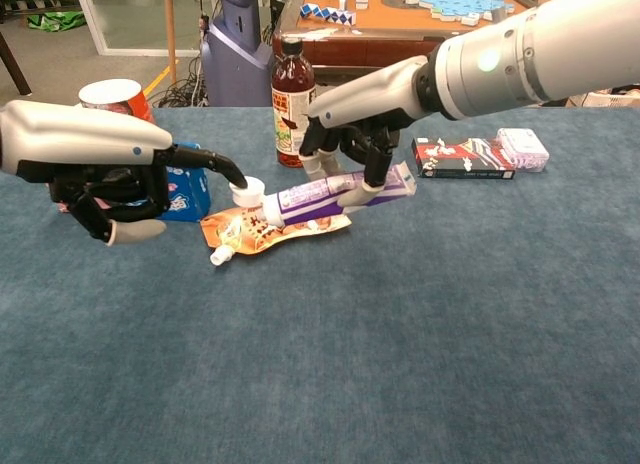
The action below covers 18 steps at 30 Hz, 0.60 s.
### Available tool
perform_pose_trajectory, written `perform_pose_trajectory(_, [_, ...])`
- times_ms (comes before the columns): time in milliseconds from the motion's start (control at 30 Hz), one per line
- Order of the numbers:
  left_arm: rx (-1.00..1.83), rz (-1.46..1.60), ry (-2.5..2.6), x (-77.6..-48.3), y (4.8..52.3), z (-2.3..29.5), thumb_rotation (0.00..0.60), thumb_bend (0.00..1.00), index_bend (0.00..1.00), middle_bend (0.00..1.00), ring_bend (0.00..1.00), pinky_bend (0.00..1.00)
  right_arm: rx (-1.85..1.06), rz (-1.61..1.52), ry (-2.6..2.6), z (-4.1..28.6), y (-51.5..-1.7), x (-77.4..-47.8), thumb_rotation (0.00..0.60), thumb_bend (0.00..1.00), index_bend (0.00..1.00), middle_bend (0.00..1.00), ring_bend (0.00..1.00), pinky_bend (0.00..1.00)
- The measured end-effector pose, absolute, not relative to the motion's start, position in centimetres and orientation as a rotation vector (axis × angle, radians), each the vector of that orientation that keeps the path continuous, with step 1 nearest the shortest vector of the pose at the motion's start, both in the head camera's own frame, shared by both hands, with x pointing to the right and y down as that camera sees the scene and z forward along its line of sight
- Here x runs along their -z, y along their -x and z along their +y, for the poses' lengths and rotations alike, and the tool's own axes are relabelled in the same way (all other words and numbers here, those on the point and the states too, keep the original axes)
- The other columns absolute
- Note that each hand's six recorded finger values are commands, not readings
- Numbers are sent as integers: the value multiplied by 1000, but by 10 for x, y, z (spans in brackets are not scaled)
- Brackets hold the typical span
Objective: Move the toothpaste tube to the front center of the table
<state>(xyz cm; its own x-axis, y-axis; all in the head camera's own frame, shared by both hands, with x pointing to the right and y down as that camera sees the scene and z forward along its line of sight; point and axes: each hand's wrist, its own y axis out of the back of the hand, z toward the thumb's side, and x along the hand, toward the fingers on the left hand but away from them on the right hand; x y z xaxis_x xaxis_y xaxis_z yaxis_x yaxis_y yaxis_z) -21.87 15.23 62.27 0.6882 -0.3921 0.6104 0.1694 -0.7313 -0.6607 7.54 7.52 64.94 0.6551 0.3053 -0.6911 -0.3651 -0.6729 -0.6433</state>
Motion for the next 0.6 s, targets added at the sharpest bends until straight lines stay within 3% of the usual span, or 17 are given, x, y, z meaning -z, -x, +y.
perform_pose_trajectory(600, [1048, 190, 2181, -627, 229, 152, 600, 475, 89, 840, 859, 797, -1018, -54, 2093, 64, -78, -642, 600, 971, 930, 869, 719, 510])
